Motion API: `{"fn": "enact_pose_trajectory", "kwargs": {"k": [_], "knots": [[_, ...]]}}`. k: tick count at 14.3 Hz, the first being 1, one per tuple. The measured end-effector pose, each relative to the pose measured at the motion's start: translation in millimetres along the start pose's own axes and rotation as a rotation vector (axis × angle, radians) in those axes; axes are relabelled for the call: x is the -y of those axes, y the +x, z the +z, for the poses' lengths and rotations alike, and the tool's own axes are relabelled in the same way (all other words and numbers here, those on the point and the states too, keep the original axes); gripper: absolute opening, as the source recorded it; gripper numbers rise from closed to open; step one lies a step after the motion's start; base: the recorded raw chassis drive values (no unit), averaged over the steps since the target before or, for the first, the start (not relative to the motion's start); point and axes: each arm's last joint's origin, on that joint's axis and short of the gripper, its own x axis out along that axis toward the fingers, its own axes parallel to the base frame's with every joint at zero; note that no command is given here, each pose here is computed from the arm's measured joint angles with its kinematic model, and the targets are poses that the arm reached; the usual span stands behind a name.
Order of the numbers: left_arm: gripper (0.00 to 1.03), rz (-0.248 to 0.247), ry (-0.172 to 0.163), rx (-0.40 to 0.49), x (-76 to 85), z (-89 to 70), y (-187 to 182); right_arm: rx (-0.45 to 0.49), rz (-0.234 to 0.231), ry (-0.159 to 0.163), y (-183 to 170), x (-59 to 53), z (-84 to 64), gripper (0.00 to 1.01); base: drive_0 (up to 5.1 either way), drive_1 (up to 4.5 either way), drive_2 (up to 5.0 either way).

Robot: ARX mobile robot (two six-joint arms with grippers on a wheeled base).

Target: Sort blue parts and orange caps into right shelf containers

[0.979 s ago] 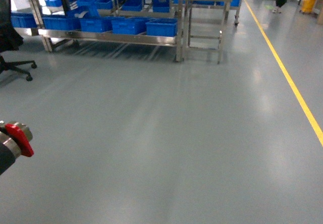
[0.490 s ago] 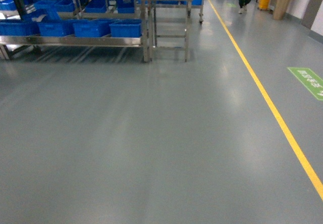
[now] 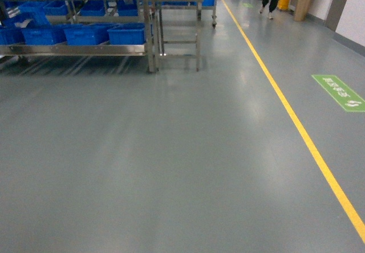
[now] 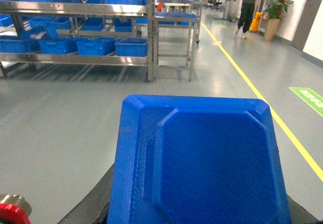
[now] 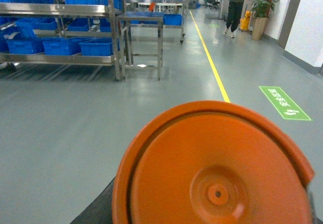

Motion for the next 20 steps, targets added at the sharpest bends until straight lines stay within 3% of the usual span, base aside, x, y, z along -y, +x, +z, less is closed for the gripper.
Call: {"fn": "enact_pose_trajectory", "kwargs": {"k": [20], "knots": [[0.44,0.0,0.0,0.001,0.0,0.1,0.0,0.001,0.0,0.0,0.0,0.0,0.1,0.45,0.0,4.19,-4.2]]}}
